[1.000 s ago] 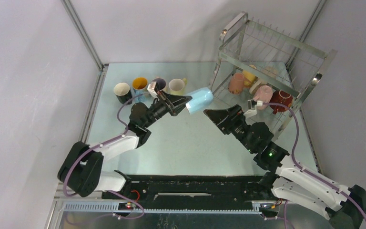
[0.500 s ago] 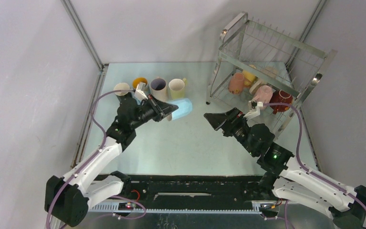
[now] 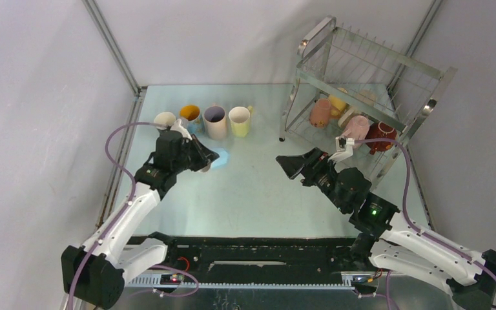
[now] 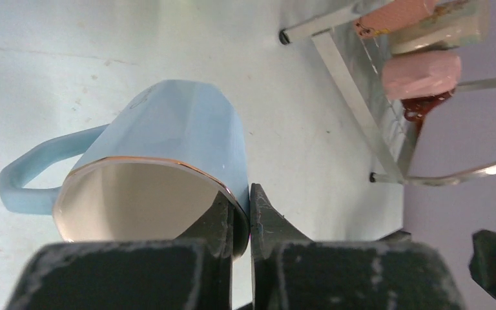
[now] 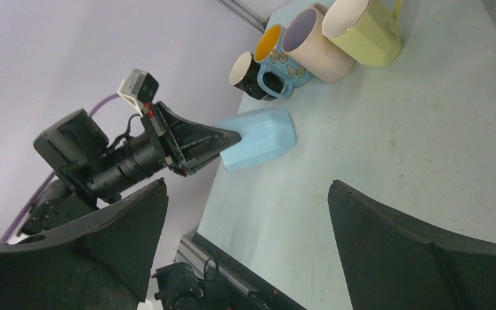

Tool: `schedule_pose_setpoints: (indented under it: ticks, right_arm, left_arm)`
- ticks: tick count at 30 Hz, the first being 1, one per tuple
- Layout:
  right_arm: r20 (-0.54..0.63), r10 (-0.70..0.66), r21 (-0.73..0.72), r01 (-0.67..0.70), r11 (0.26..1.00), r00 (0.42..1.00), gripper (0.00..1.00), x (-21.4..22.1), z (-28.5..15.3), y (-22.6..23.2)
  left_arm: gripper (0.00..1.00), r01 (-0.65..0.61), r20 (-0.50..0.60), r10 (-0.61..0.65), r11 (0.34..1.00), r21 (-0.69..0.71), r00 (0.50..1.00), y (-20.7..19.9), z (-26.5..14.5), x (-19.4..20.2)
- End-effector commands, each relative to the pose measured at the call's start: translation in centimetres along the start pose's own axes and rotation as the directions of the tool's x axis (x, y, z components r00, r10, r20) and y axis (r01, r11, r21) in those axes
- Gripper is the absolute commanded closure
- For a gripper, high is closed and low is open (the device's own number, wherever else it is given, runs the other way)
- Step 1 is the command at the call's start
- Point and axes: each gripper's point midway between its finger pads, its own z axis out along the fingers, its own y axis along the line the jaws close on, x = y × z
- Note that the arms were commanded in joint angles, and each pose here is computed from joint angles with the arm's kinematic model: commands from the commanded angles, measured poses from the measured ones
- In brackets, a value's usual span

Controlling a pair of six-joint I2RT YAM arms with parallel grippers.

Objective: Unload the cups from the dish rack
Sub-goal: Place the cup at the center of the board.

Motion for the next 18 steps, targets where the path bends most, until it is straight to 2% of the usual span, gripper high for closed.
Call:
schedule_pose_setpoints:
  ticks: [1,10,18]
  right_arm:
    - [0.033,-0.031,-0.026,0.032,0.999,0.999,0.0,-1.2,-0.4,1.6]
    - [-0.003,-0.071,-0.013,0.071,0.997,0.997,0.0,-0.3,-0.6,1.7]
    - [-0.045,-0.149,0.004,0.149,0.989,0.988,0.0,0.8,-0.7,1.4]
  left_arm:
    - [1.0,-0.137,0.154,0.134,0.991,0.005,0.979,-2.6,-1.1,-5.7]
    - [1.0,-0.152,0.116,0.19,0.949,-0.276,0.975,3.4,-1.0,-8.0]
    - [1.0,-0.133,0.071,0.195,0.851,-0.507,0.978,9.7,-2.2,-9.8]
